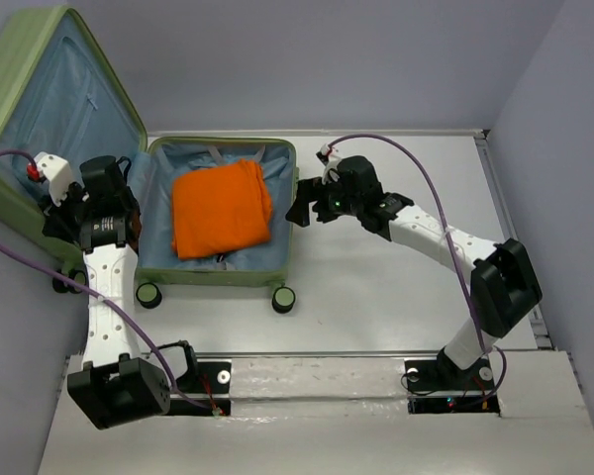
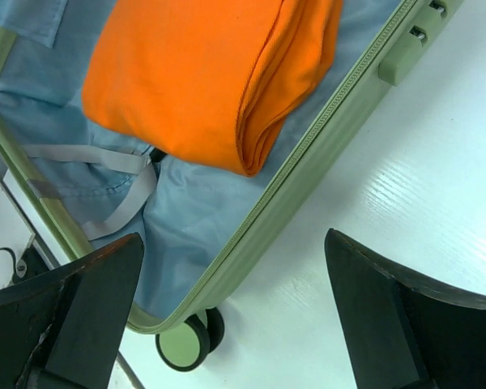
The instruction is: Pack the luggage
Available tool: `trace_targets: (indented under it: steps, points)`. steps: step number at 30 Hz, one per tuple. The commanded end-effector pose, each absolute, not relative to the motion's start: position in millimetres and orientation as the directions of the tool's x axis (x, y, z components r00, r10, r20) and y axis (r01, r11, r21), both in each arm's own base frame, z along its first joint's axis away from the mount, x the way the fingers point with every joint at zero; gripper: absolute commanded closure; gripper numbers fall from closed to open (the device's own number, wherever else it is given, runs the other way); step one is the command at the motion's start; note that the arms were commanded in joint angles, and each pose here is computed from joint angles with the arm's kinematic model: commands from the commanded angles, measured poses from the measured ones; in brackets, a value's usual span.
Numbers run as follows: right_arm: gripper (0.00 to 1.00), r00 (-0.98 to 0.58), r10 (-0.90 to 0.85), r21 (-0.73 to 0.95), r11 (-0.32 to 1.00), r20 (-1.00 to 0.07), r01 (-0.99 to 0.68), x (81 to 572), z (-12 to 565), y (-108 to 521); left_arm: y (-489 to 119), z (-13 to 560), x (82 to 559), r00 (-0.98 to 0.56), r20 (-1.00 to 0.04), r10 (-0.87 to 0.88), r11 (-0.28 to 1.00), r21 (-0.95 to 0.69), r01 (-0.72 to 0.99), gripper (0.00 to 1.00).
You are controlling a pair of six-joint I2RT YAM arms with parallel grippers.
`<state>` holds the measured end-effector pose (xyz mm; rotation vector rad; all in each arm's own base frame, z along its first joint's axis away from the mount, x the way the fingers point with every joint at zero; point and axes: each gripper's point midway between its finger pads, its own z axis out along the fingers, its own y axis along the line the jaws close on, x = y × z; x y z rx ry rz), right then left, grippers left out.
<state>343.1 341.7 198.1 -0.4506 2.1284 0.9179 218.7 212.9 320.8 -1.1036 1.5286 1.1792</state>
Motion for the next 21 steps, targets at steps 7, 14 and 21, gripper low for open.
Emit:
trace_targets:
  steps: [7, 14, 21]
  points:
    - [0.09, -0.687, 0.076, 0.513, 0.724, -0.723, -0.461, 387.4, 175.5, 355.8, 188.0, 360.3, 228.1, -0.063, -0.996, -0.056, 0.265, 0.046, -0.963, 0.94]
    - [0.82, -0.750, 0.064, 0.531, 0.746, -0.658, -0.402, 394.4, 131.2, 363.2, 106.5, 352.6, 246.9, -0.101, -0.994, 0.046, 0.521, 0.110, -0.847, 0.94]
    - [0.93, -0.780, 0.082, 0.571, 0.729, -0.621, -0.378, 391.7, 116.3, 369.1, -16.5, 333.9, 244.4, -0.139, -0.973, 0.186, 0.806, 0.232, -0.544, 0.94]
